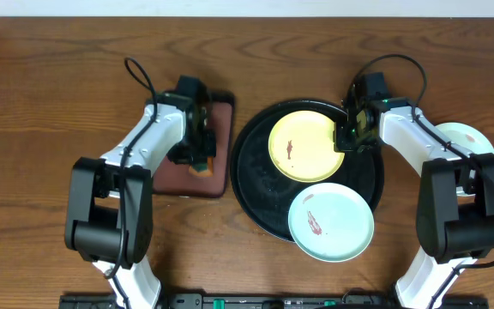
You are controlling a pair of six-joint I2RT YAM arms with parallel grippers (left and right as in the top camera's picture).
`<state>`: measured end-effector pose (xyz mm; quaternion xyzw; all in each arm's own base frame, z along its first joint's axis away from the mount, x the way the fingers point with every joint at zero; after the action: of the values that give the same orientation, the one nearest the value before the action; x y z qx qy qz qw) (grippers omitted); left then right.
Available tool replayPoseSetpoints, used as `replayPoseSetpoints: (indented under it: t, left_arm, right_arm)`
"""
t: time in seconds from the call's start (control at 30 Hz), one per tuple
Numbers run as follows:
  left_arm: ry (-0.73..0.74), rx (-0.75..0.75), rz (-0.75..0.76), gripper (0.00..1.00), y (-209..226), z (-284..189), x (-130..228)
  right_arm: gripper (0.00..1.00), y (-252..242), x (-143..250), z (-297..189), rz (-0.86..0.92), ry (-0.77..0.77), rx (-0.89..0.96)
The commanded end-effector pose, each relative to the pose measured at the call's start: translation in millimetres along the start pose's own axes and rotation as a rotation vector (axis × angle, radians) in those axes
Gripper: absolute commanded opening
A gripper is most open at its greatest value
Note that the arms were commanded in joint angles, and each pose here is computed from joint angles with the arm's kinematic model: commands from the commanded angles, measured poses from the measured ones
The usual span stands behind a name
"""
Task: Clean dirty plates on tray and stack at the side
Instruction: 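Carry the sponge with the left gripper onto the yellow plate, then scrub the yellow plate with the sponge while the right gripper holds its rim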
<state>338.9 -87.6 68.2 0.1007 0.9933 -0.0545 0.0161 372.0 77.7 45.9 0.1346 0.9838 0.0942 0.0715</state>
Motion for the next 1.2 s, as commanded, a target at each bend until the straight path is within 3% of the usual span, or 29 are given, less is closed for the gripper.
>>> replayPoseSetpoints:
  t: [0.0, 0.17, 0.3, 0.57, 0.77, 1.03, 1.17]
  left_arm:
    - [-0.173, 0.049, 0.010, 0.07, -17, -60, -32]
    - [-0.274, 0.285, -0.038, 0.08, -61, -89, -55]
    - [-0.323, 0.337, -0.002, 0.07, -93, -88, -66]
    - [-0.330, 0.318, 0.017, 0.08, -148, -60, -72]
    - [-0.245, 0.348, -0.034, 0.07, -193, -5, -69]
    - [-0.102, 0.391, -0.080, 0.08, -213, 50, -54]
    - [-0.090, 0.248, -0.057, 0.07, -188, 62, -49]
  right_arm:
    - [0.01, 8, 9, 5, -0.099, 0.055, -0.073]
    - [0.01, 15, 10, 4, -0.158, 0.064, -0.128]
    - [0.01, 10, -1, 5, -0.121, 0.004, -0.075]
    - [0.01, 2, 4, 9, 0.044, 0.033, -0.023]
    - [0.01, 4, 10, 10, 0.026, 0.053, -0.015]
    - [0.01, 7, 13, 10, 0.014, 0.058, -0.014]
    - [0.01, 8, 13, 11, 0.011, 0.060, -0.014]
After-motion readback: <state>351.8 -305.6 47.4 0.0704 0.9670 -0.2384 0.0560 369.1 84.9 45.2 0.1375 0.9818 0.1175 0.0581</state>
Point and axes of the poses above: each gripper's point midway between its finger pads, its own z axis out along the fingers, its own y axis along the line the jaws close on, x = y × z, the point moved 4 cm from there along -z, back along the fingers, and after that the axes turned 15 degrees about z, right-handed, at the moved point
